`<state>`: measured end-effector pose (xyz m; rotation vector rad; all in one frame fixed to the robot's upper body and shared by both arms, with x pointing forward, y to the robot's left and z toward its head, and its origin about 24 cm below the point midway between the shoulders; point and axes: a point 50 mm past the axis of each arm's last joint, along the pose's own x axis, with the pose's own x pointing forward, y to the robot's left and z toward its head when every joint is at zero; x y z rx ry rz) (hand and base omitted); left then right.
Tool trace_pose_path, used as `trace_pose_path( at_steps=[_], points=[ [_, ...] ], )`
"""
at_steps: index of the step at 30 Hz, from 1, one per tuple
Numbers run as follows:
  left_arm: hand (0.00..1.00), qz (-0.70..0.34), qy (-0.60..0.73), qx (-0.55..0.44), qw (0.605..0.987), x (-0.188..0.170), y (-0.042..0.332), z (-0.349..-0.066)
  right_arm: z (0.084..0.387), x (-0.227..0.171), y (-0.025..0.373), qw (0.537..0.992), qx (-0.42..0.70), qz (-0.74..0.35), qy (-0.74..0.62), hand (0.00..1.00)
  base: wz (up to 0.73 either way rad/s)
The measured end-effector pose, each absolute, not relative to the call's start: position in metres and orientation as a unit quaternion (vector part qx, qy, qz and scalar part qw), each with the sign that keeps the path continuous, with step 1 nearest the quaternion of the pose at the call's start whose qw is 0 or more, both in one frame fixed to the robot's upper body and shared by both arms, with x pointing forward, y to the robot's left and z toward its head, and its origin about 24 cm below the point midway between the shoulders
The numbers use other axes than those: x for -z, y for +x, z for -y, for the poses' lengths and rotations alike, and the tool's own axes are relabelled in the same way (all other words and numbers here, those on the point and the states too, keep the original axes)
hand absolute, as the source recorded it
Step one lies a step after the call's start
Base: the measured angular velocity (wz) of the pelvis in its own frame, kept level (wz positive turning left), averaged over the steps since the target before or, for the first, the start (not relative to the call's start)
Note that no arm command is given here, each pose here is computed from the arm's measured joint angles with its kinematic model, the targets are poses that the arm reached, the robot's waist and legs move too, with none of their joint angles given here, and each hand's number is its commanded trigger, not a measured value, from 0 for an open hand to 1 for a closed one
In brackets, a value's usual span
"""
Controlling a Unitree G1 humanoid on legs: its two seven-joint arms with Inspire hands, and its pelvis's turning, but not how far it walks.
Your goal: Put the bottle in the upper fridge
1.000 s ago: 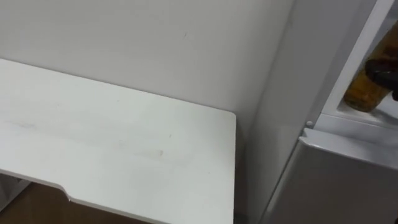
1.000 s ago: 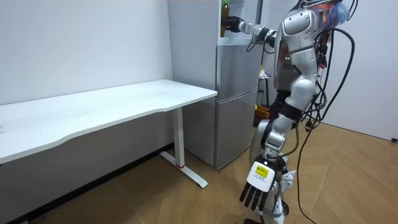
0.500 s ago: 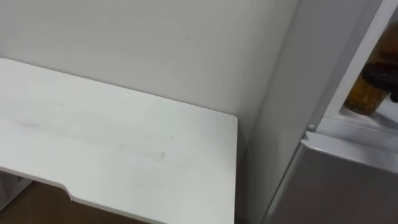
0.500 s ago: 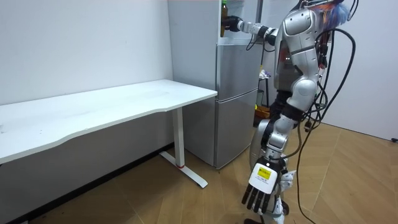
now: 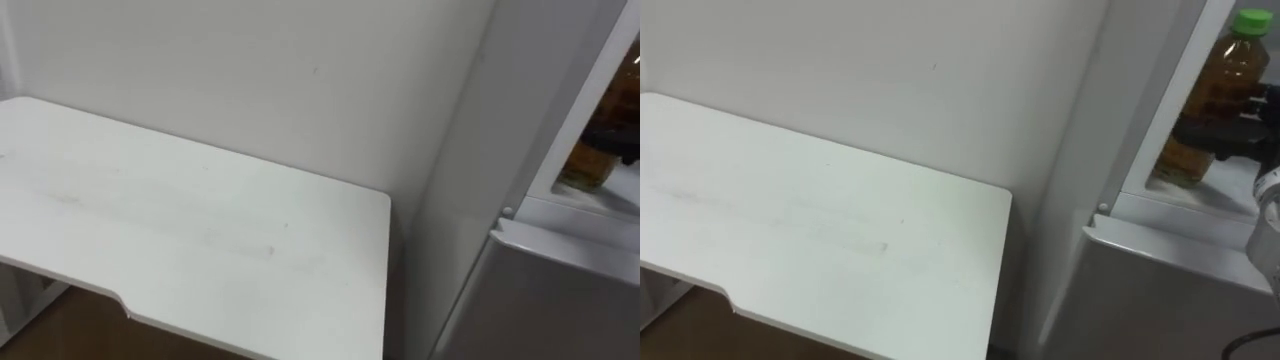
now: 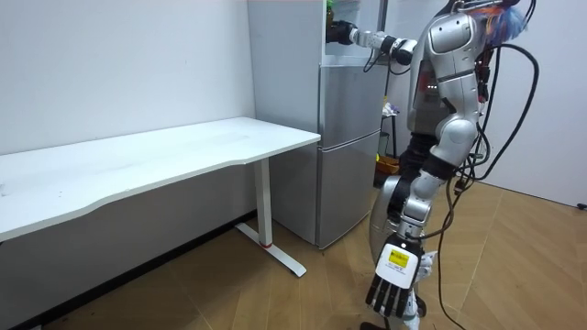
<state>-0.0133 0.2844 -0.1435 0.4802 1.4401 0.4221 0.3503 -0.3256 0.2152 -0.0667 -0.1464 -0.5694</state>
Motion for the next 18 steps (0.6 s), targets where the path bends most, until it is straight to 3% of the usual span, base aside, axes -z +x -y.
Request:
trace_pose_path(
  at_steps=[18],
  points=[
    [0.0, -0.646, 0.216, -0.188, 0.708, 0.1434, -0.012, -0.2848, 0.3288, -0.2068, 0.3515, 0.96, 0.273, 0.049, -0.035, 0.0, 0.0]
  ],
)
